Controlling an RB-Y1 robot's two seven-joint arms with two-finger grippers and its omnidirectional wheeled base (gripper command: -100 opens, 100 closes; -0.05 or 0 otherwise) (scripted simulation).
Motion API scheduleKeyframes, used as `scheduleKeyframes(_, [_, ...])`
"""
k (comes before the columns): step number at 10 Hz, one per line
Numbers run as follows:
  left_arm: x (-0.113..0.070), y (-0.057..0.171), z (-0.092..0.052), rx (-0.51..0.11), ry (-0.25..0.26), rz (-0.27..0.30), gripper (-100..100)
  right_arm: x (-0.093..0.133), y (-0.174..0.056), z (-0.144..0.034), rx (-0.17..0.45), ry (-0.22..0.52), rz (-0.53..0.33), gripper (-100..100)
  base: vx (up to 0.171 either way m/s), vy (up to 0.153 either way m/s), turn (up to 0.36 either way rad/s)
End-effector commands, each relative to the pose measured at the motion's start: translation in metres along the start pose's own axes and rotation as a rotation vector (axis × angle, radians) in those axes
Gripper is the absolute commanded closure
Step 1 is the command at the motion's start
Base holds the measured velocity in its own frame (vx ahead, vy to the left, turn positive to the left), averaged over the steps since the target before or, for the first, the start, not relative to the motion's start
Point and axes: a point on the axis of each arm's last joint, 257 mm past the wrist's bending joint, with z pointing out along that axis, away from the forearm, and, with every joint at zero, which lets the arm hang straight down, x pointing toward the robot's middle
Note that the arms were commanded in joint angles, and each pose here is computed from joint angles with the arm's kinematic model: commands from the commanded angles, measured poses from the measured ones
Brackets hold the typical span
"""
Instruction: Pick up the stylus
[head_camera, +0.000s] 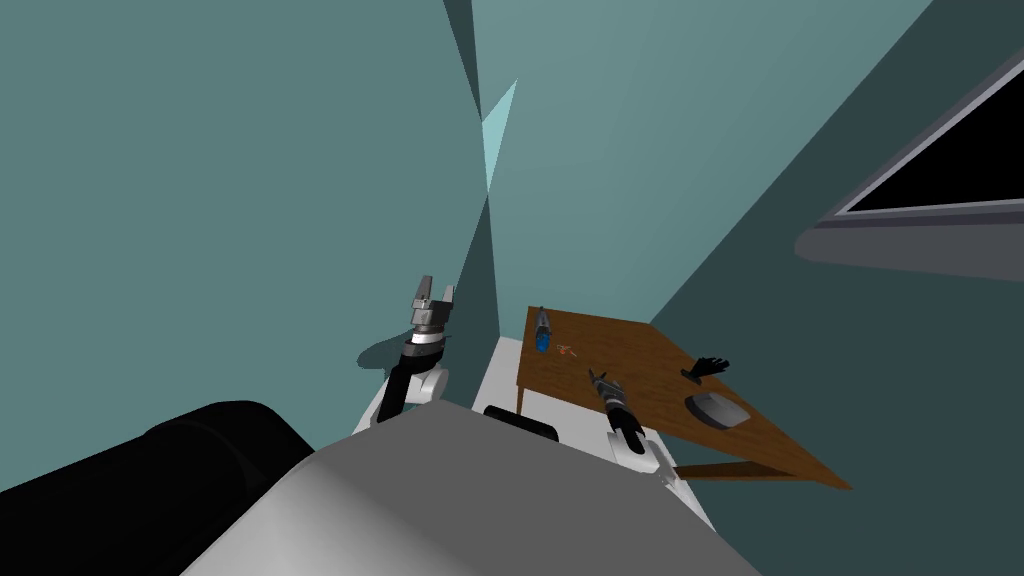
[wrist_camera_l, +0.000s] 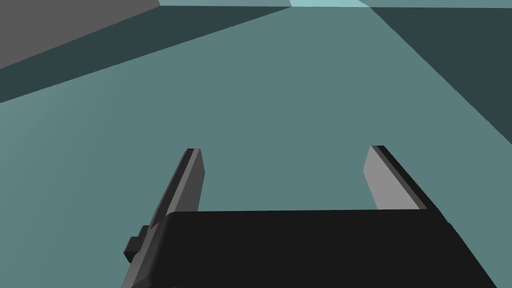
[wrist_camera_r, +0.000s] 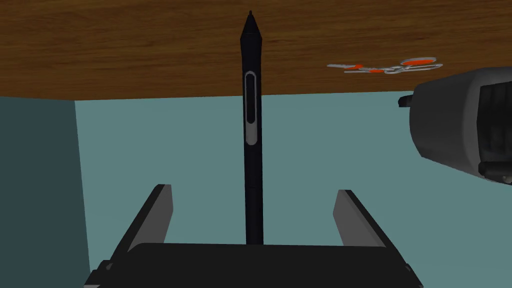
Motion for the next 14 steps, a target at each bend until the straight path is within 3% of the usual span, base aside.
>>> scheduleKeyframes(1, [0.000,0.000,0.000,0.000,0.000,0.000,0,0.013,-0.003,0.000,0.010,0.032,-0.026,-100,0.011,0.028,-0.062])
scheduleKeyframes(5, [0.000,0.000,0.000,0.000,0.000,0.000,0,0.024,-0.005,-0.001,0.019,0.062,-0.049,-100,0.011,0.023,-0.028])
scheduleKeyframes(6, [0.000,0.000,0.000,0.000,0.000,0.000,0,0.024,-0.005,-0.001,0.019,0.063,-0.051,0,0.000,0.000,0.000])
scheduleKeyframes(7, [0.000,0.000,0.000,0.000,0.000,0.000,0,0.040,-0.009,-0.006,0.026,0.117,-0.067,-100,-0.068,-0.101,0.330])
scheduleKeyframes(9, [0.000,0.000,0.000,0.000,0.000,0.000,0,0.051,-0.017,-0.008,0.054,0.162,-0.051,-100,-0.056,-0.112,0.362])
scheduleKeyframes(11, [0.000,0.000,0.000,0.000,0.000,0.000,0,0.053,-0.018,-0.008,0.064,0.167,0.006,-100,0.002,0.000,-0.022])
scheduleKeyframes(12, [0.000,0.000,0.000,0.000,0.000,0.000,0,0.066,-0.024,-0.014,0.078,0.213,-0.033,-100,-0.058,-0.054,0.339])
scheduleKeyframes(14, [0.000,0.000,0.000,0.000,0.000,0.000,0,0.075,-0.032,-0.017,0.113,0.251,-0.016,-100,-0.072,-0.089,0.353])
